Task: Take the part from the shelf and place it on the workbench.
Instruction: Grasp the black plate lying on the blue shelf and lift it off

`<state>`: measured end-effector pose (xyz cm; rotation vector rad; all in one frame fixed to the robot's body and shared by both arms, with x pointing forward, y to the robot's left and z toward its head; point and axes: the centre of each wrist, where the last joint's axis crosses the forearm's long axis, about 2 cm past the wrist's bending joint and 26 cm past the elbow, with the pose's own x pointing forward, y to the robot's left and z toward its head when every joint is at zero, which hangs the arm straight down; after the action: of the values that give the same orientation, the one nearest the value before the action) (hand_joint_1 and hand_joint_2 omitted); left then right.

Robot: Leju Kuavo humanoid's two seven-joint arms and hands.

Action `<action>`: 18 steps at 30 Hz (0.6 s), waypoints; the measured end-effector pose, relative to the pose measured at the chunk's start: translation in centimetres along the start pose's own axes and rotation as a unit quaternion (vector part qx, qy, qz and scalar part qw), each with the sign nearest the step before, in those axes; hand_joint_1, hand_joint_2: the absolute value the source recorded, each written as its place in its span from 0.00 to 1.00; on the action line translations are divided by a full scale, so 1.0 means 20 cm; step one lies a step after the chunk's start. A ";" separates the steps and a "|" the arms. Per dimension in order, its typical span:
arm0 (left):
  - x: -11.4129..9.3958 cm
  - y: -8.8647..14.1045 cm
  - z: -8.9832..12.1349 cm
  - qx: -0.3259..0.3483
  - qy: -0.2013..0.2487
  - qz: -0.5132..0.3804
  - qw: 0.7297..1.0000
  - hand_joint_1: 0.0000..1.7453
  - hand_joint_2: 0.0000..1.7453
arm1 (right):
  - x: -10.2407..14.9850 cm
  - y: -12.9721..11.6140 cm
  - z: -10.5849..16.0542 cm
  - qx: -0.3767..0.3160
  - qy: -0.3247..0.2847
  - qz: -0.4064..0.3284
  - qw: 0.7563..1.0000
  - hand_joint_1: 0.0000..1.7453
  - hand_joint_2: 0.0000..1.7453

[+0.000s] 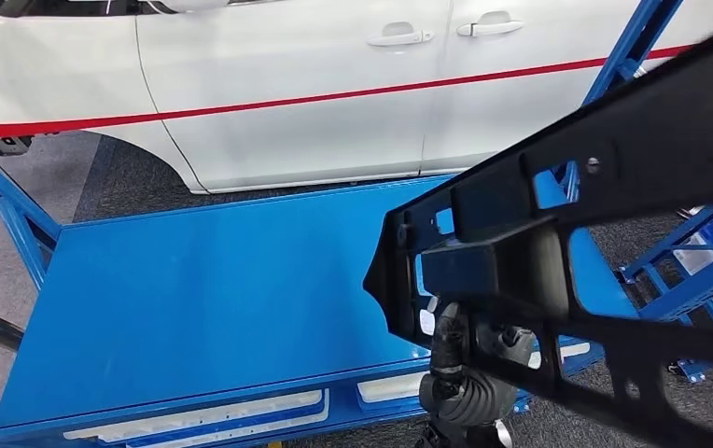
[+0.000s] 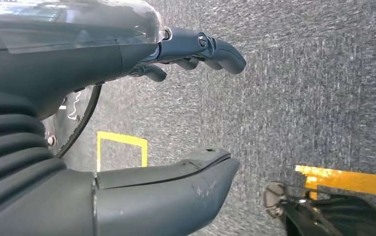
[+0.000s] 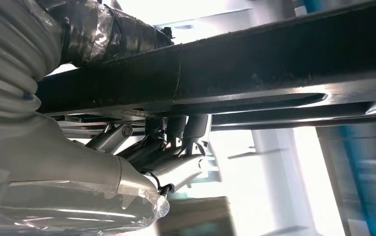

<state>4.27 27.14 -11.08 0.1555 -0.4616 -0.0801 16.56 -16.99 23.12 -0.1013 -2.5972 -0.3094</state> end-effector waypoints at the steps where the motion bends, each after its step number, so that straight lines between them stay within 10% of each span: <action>1: 0.00 0.00 0.00 0.002 0.001 0.003 1.000 0.00 1.00 | -0.01 -0.01 0.02 0.007 0.015 -0.004 1.000 1.00 1.00; 18: 0.00 -0.03 0.00 0.004 0.019 0.023 1.000 0.00 1.00 | -0.08 -0.08 0.23 0.099 0.078 -0.004 0.992 1.00 1.00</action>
<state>4.29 26.61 -11.05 0.1530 -0.4276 -0.0297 15.54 -17.58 18.16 0.0041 -2.4587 -0.0579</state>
